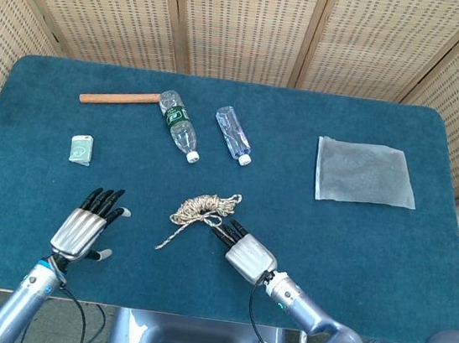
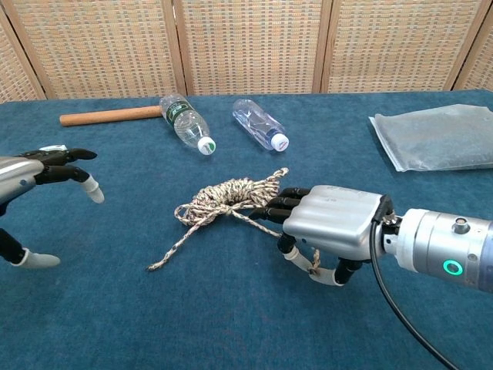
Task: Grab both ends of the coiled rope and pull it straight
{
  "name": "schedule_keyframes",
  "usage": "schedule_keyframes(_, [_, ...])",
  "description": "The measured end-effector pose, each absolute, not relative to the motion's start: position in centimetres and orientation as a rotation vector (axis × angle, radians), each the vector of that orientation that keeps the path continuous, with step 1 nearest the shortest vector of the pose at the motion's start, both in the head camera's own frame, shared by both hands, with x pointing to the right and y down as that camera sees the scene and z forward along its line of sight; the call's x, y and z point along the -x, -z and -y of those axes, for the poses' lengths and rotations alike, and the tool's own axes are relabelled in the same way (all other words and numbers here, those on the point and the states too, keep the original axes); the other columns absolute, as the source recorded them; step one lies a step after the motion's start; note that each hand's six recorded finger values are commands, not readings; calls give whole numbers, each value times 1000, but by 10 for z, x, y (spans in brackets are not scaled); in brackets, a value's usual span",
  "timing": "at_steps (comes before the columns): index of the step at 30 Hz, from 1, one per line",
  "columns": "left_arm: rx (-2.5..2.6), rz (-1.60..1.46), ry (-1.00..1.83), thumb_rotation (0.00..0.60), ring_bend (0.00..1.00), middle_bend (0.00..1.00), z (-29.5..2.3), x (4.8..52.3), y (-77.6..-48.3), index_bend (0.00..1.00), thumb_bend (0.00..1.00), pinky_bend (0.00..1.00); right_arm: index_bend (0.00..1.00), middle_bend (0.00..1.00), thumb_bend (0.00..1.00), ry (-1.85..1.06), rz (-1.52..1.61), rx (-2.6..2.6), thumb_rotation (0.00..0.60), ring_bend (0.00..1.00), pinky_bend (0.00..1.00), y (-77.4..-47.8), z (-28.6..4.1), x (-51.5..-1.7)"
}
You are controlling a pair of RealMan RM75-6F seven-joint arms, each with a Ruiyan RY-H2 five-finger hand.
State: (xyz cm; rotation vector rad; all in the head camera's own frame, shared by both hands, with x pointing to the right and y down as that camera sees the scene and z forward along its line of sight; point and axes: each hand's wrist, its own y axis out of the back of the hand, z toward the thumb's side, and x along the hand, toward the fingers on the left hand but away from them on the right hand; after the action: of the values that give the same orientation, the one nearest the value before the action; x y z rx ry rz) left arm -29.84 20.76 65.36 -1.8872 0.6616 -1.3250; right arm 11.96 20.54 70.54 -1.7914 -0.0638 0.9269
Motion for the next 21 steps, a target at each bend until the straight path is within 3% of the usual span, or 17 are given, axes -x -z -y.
schedule_keyframes(11, [2012, -575, 1356, 600, 0, 0, -199, 245, -698, 350, 153, 0, 643, 0, 585, -945, 62, 1788, 600, 0, 0, -708, -202, -118])
schedule_keyframes(21, [2115, -571, 1376, 600, 0, 0, -195, 220, -713, 401, 155, 0, 643, 0, 586, -958, 53, 1780, 600, 0, 0, -710, -201, -117])
